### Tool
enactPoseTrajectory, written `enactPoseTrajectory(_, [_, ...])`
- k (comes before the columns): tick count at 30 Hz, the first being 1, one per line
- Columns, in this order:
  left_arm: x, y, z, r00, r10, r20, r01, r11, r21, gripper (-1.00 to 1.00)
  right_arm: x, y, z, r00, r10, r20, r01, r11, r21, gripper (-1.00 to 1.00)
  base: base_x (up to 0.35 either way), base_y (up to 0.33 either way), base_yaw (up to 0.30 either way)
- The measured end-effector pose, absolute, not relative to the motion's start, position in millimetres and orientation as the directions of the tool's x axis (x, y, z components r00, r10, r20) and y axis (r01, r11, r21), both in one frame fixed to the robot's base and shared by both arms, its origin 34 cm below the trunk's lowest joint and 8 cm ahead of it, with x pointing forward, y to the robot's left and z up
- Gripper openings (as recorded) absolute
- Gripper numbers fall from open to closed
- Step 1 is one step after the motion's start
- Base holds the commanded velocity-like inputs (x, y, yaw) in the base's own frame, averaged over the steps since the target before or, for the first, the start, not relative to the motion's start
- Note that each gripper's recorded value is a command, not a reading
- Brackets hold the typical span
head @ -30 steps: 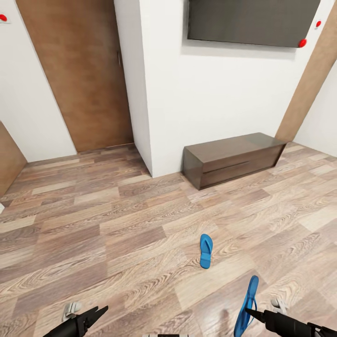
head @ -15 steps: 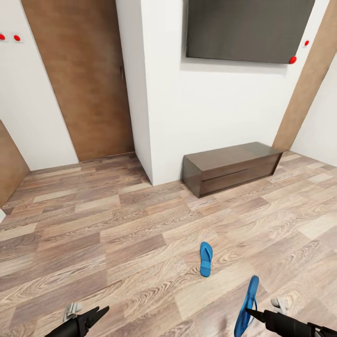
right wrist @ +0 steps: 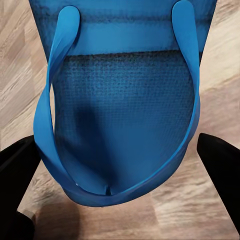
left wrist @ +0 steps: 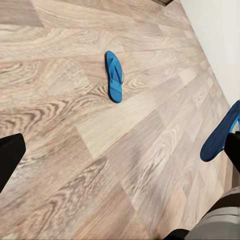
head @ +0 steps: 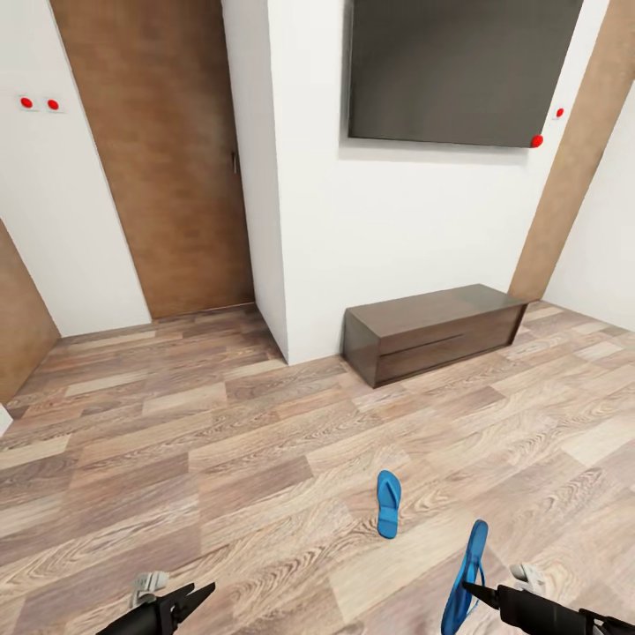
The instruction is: In the bedroom, move the book from the bed onto either nightstand, and place the two sandals side by side next to the bed.
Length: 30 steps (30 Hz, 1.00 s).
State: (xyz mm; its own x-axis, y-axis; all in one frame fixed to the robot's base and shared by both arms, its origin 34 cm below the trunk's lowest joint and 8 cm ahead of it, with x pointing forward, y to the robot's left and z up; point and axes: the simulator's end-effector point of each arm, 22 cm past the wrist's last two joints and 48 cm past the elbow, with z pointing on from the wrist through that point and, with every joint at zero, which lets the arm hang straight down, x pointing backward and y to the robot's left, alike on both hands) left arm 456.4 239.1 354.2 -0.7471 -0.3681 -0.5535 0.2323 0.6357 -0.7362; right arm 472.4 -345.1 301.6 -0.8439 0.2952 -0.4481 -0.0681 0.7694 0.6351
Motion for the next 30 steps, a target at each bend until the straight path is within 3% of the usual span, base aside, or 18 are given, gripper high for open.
enactPoseTrajectory(30, [474.0,229.2,412.9,-0.719,-0.375,-0.585,0.269,0.626,-0.732,1.0,492.8,-345.0,362.1,-0.819,0.297,-0.491,-0.1,0.769,0.632,-1.0,0.0,0.0,0.0])
